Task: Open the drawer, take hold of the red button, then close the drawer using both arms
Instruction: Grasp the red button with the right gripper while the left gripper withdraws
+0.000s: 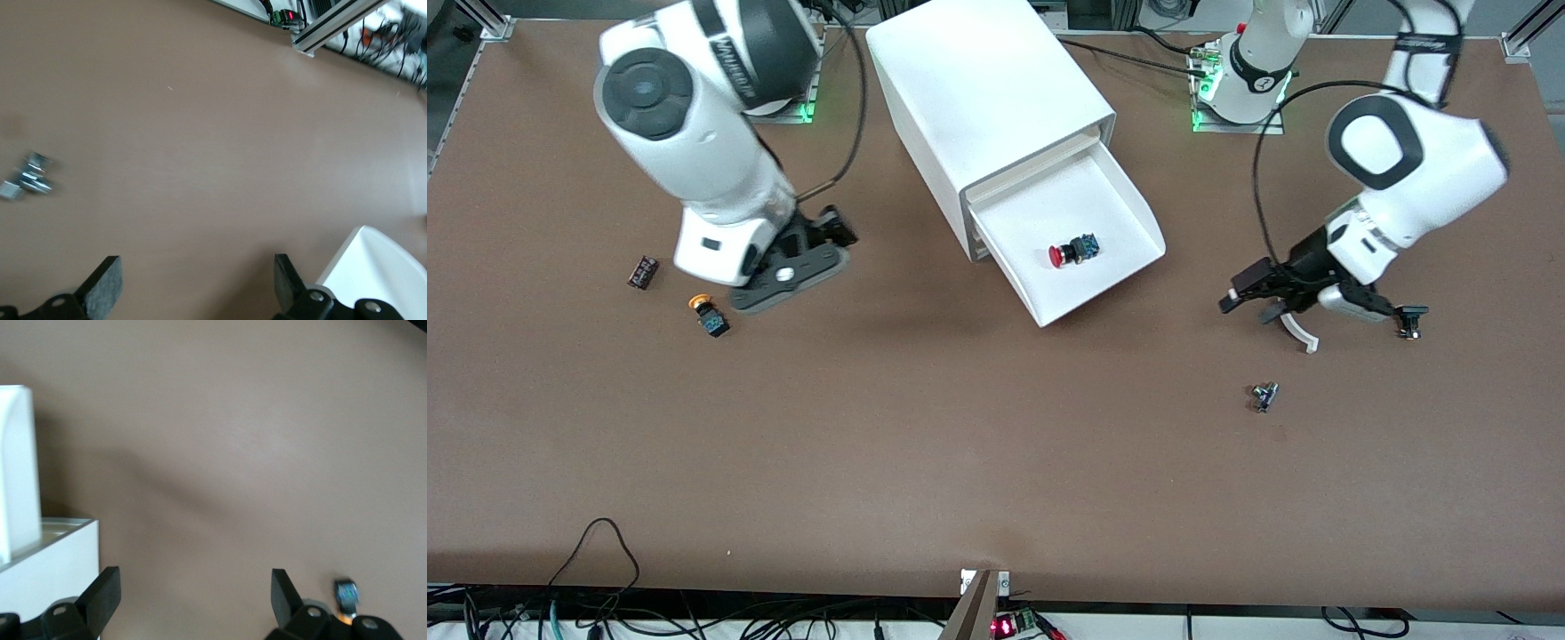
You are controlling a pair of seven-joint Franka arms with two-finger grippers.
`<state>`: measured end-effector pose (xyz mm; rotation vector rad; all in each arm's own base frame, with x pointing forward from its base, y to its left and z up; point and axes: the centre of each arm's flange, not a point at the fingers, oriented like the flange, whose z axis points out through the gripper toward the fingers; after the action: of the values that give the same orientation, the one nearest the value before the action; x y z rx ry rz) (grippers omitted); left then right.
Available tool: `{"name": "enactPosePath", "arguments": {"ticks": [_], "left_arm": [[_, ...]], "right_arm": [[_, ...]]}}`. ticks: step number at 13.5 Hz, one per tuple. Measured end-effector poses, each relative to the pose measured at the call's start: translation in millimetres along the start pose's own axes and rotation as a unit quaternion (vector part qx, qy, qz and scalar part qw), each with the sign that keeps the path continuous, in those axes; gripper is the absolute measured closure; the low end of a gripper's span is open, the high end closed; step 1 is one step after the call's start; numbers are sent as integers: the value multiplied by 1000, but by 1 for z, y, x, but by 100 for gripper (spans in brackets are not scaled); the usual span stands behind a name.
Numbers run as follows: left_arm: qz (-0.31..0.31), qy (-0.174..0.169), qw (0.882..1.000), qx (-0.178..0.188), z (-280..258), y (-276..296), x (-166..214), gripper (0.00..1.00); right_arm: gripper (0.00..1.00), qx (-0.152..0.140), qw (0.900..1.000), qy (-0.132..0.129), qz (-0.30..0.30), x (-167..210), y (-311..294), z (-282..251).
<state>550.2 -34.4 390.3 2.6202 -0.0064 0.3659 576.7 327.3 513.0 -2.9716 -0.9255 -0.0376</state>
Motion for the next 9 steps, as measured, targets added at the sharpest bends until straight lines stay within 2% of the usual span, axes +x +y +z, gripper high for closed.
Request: {"name": "enactPosePath", "arguments": {"ticks": [2,4,7,9], "left_arm": [[56,-41,997,32,-54,-11,24,0],[116,-80,986,86,-107,-5,45,0],[174,-138,962,157,-164,23,59,0],[174,-173,952,182,-189,39,57,0]], "right_arm": [[0,12,997,19,-79,21,-44,7],[0,27,988,35,-150,38,-83,18],[0,49,958,47,-279,63,-121,43],[0,57,938,54,-338,72,-138,52]]}}
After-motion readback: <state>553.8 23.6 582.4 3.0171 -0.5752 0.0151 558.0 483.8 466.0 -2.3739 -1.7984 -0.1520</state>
